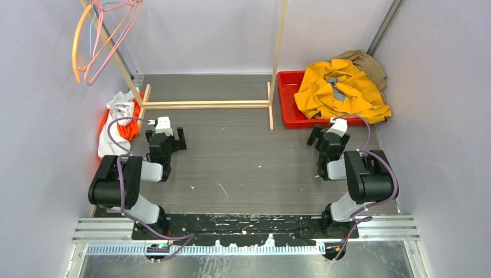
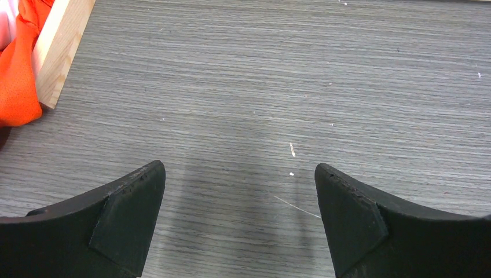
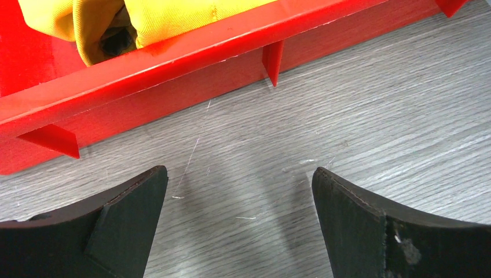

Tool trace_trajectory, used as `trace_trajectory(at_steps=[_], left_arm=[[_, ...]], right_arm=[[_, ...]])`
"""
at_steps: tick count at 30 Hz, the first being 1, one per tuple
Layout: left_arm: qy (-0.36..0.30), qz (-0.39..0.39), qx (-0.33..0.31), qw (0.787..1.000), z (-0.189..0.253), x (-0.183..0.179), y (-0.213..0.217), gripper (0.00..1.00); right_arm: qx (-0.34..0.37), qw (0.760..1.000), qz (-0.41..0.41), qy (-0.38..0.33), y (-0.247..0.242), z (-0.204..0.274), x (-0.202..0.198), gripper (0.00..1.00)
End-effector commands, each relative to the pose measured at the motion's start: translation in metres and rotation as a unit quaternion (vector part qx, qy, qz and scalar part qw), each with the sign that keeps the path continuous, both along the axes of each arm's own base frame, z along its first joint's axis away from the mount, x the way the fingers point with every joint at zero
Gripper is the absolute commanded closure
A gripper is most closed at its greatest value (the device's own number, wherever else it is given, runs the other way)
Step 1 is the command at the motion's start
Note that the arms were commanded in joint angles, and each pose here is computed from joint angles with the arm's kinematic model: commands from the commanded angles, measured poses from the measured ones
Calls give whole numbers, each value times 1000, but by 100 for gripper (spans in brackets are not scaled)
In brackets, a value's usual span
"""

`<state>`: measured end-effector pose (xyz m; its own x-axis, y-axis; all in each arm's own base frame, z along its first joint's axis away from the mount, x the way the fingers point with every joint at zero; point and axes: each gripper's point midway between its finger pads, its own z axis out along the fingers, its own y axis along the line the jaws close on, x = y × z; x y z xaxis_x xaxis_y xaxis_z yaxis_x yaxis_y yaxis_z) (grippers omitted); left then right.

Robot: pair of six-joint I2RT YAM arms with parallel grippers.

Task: Place the skirt on the hanger
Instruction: Pick up the skirt from the bin.

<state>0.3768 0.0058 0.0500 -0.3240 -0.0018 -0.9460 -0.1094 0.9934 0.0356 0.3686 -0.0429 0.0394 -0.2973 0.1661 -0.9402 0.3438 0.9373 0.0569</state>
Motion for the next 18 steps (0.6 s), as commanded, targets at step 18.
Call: trace_trajectory(at_steps=[18], left_arm=[[-102,-73,-51,991,187,-19,-53,1]], right_arm=[[171,981,-25,-91,23,226,-13,0]])
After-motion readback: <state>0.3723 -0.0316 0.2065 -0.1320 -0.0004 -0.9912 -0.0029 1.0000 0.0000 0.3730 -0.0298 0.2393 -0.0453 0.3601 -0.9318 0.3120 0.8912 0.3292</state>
